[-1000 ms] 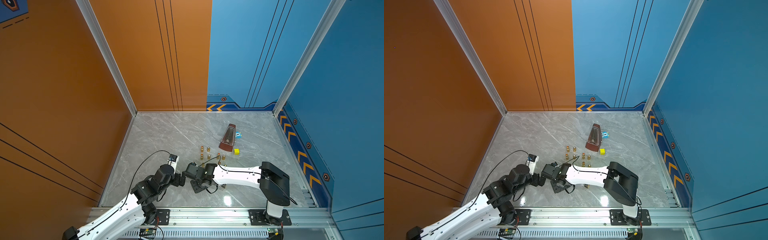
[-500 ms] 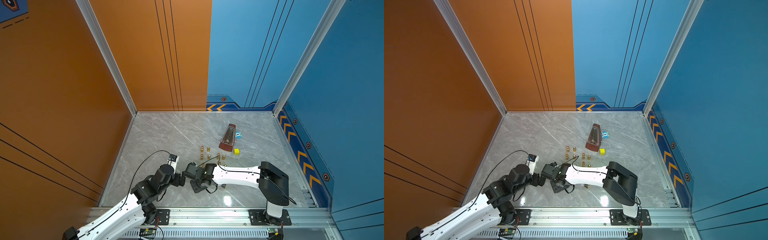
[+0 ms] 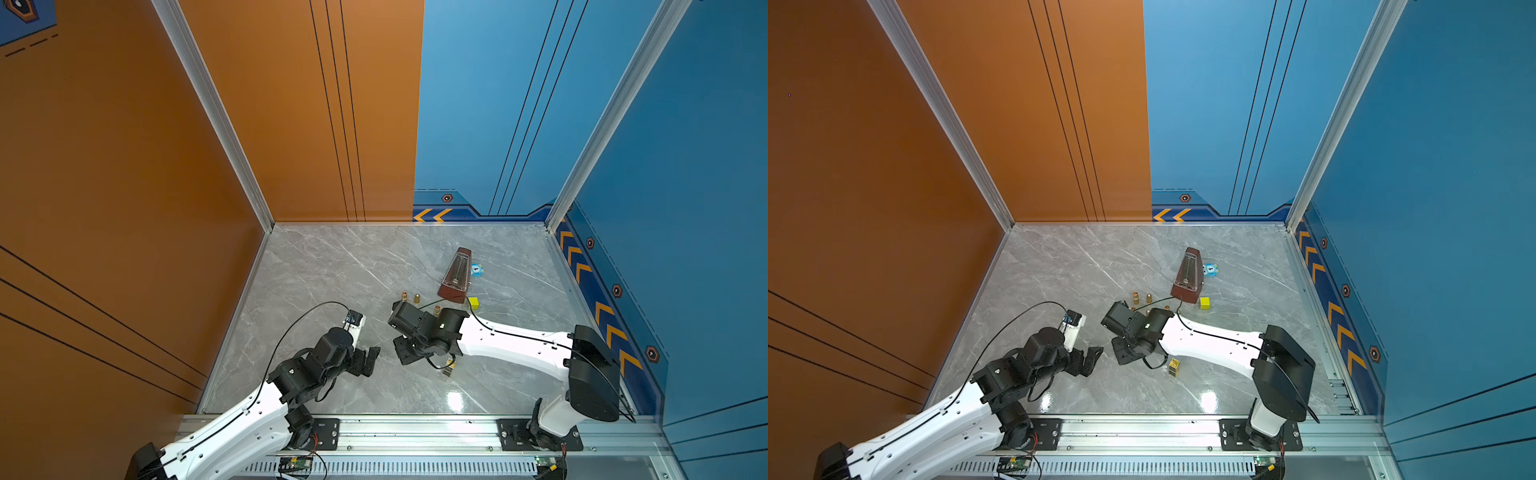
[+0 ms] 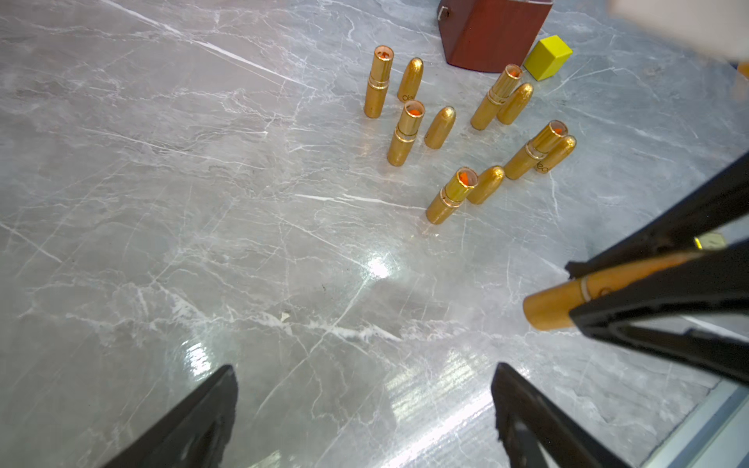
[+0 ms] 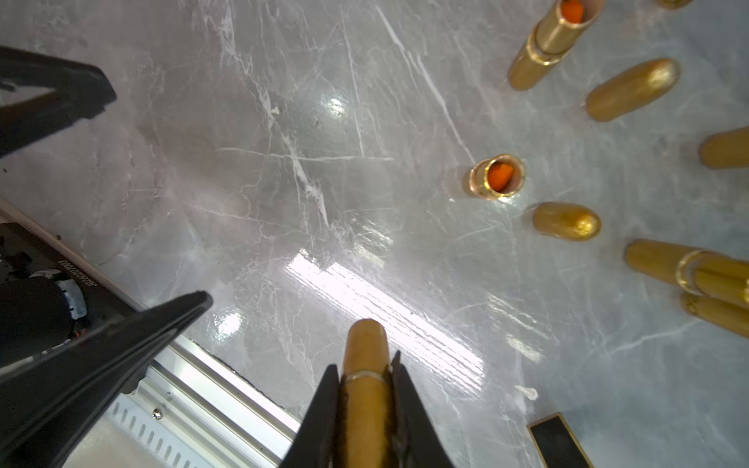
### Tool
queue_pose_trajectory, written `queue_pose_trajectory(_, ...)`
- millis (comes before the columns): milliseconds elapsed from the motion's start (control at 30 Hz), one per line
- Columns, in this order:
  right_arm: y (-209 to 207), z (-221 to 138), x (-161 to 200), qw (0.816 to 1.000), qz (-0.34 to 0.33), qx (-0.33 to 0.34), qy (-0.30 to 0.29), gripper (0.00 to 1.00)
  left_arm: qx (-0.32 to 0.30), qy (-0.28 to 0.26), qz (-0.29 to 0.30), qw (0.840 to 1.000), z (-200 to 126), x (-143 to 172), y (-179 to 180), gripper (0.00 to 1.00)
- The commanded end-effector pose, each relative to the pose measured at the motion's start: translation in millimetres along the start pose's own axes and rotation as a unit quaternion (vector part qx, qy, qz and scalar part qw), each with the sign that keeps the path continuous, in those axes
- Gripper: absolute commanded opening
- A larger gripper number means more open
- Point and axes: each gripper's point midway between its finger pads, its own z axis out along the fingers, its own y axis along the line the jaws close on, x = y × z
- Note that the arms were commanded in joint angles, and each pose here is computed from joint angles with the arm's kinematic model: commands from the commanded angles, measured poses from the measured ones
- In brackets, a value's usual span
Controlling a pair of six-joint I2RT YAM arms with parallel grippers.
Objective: Open the lipstick cap
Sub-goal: Pick up the lipstick at the center of the board, then open the cover of the lipstick.
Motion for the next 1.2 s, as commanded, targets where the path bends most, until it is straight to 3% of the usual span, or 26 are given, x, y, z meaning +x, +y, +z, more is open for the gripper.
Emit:
queue_pose_trajectory(0, -14, -9, 11, 1.000, -0.002, -0.013, 0.028, 0.17, 0.053, -0.022, 0.030, 0.998, -3, -16, -25, 0.99)
queue_pose_trajectory(233, -22, -26, 1, 0.997, 0.016, -0.063, 0.036, 0.17, 0.116, -0.032, 0.075, 0.990, 3, -19, -57, 1.00)
queue_pose_trajectory(367, -24, -29, -4, 0.995, 0.022, -0.086, 0.041, 0.17, 0.155, -0.034, 0.091, 0.983, 7, -20, -76, 0.95)
queue_pose_trajectory(633, -17, -38, -7, 0.989, 0.035, -0.138, 0.049, 0.18, 0.184, -0.023, 0.128, 0.974, 22, -20, -98, 0.76)
queue_pose_trajectory(833, -10, -39, -6, 0.984, 0.039, -0.162, 0.056, 0.18, 0.204, -0.059, 0.130, 0.968, 27, -34, -110, 0.61)
queue_pose_trajectory(1167, -2, -45, -9, 0.975, 0.059, -0.206, 0.053, 0.18, 0.208, -0.049, 0.141, 0.967, 35, -38, -117, 0.40)
